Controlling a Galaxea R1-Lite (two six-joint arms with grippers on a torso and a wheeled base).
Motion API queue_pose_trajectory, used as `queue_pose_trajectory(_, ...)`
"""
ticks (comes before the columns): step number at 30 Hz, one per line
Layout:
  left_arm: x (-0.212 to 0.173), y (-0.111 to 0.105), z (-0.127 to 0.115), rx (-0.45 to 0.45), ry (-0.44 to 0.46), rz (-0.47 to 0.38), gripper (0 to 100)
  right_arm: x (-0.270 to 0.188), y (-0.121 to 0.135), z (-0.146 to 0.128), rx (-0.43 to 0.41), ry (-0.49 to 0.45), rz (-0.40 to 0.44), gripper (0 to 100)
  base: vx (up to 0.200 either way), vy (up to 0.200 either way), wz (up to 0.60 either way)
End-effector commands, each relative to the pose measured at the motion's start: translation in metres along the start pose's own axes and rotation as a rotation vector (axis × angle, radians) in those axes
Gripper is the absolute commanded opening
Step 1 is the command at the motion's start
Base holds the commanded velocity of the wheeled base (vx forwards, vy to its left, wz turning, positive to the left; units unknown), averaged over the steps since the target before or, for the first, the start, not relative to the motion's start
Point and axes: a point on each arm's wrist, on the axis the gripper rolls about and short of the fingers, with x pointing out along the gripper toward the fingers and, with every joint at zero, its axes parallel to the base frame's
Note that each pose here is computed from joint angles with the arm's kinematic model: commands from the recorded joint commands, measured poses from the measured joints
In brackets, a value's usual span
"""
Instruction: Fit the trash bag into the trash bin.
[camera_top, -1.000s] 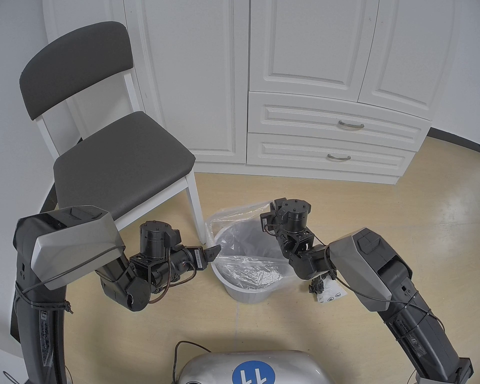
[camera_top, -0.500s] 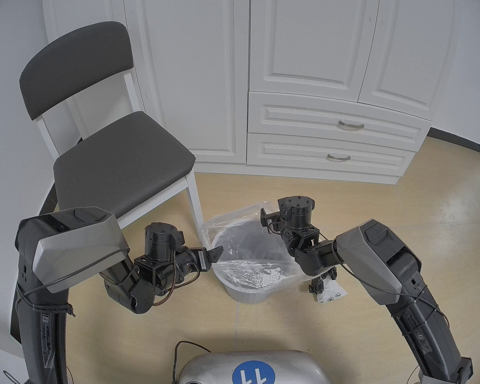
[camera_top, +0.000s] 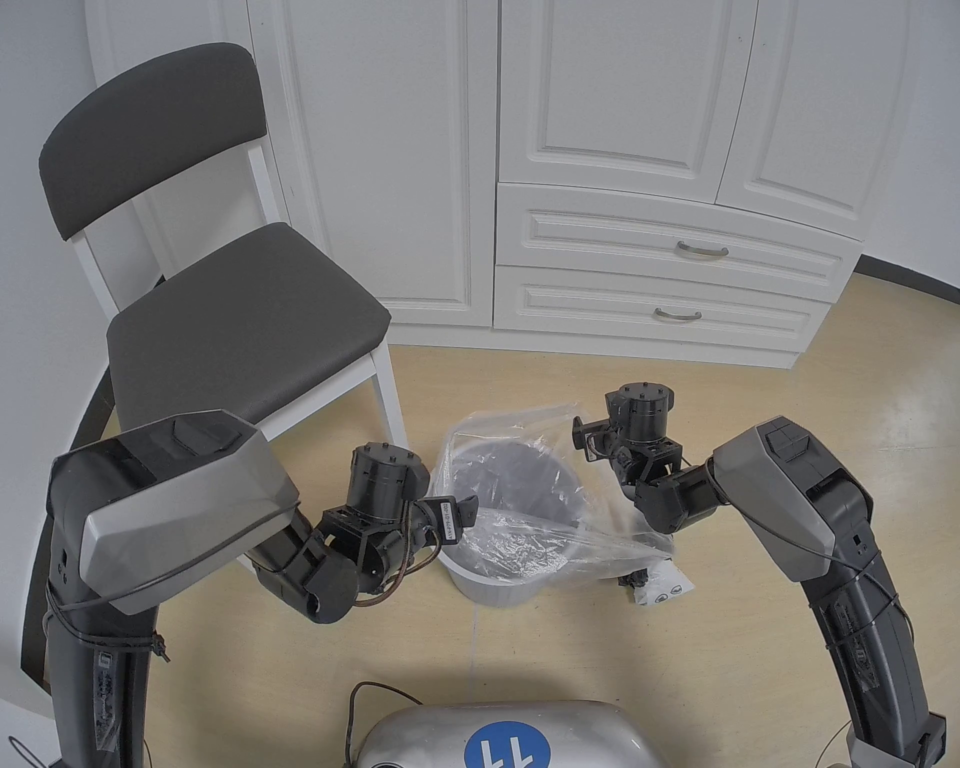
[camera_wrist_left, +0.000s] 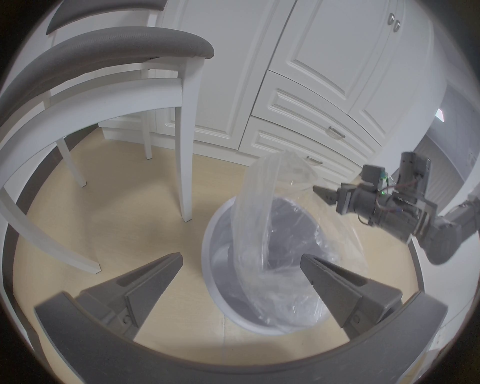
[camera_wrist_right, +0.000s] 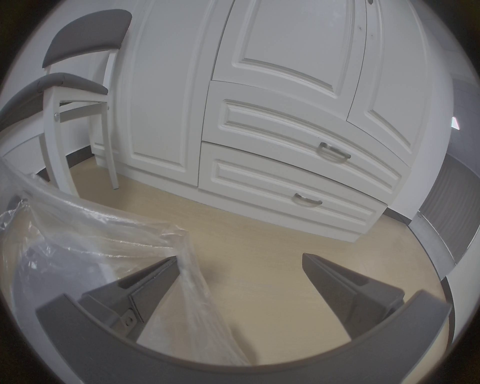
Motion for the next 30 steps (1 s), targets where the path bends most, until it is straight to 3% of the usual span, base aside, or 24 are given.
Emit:
queue_pose_trajectory(1,0.016,-0.022,-0.003,-0.039,-0.002,0.046,100,-0.023,-0.005,-0.008,-0.043,0.095,0.006,100,0.000,0.000,0.00)
queue_pose_trajectory(7,0.017,-0.026,-0.005,-0.055,0.021,0.050,100,-0.056,-0.012,-0.023,-0.103,0.211,0.025,100,0.000,0.000,0.00)
queue_pose_trajectory(15,0.022,-0.048,-0.010,-0.055,0.032,0.021,100,-0.065,-0.010,-0.013,-0.092,0.196,0.033,100,0.000,0.000,0.00)
queue_pose_trajectory(19,0.028,-0.050,-0.016,-0.043,0.092,0.054,100,-0.072,-0.005,-0.007,-0.096,0.185,0.049,100,0.000,0.000,0.00)
queue_pose_trajectory(27,0.028,-0.047,-0.019,-0.069,0.085,0.120,100,-0.073,-0.003,-0.010,-0.105,0.200,0.056,100,0.000,0.000,0.00)
queue_pose_trajectory(28,0.028,-0.047,-0.020,-0.066,0.085,0.125,0,-0.073,-0.002,-0.010,-0.105,0.200,0.056,100,0.000,0.000,0.00)
queue_pose_trajectory(30,0.027,-0.047,-0.022,-0.063,0.089,0.130,0,-0.072,-0.004,-0.011,-0.104,0.201,0.052,100,0.000,0.000,0.00)
